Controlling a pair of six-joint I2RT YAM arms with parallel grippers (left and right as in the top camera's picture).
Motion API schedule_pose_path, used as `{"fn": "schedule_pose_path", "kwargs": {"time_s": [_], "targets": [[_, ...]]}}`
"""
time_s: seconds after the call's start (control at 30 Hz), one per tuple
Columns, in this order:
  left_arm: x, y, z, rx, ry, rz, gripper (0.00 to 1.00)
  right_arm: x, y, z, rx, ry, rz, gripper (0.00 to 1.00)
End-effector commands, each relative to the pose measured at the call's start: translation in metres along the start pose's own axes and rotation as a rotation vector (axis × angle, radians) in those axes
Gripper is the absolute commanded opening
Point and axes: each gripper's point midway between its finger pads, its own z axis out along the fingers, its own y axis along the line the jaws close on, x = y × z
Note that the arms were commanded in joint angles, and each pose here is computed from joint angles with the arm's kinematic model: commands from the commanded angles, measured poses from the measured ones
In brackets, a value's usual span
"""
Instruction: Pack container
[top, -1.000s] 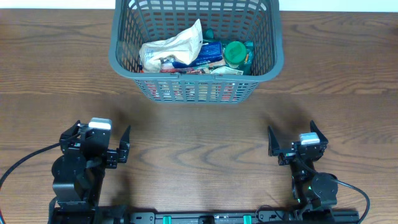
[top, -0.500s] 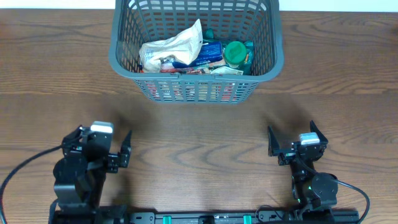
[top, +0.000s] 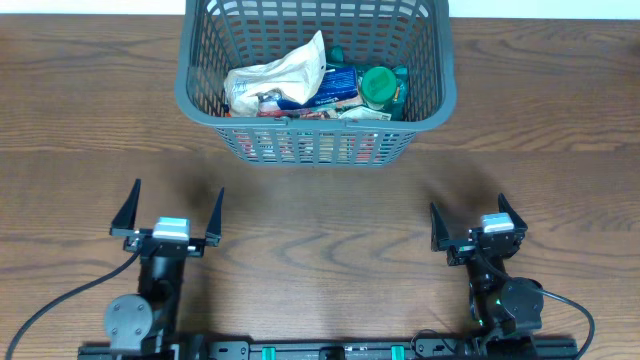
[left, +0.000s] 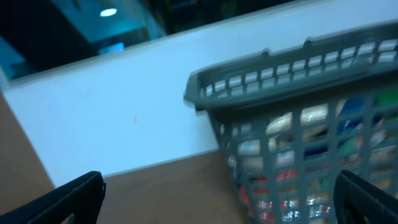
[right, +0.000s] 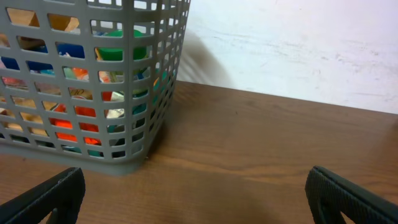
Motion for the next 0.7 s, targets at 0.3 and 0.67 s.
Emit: {"fn": "schedule_pose_path", "kwargs": {"time_s": [0.3,0.67], "targets": [[0.082,0.009,-0.006,-0.131,0.206,-0.078,0.99,0.001,0.000,0.000,-0.001,-0.001,-0.013,0.99],[0.104,-0.017,-0.013,0.006,0.291,-0.092,0.99,0.001,0.000,0.000,-0.001,-0.001,-0.013,0.98]]}}
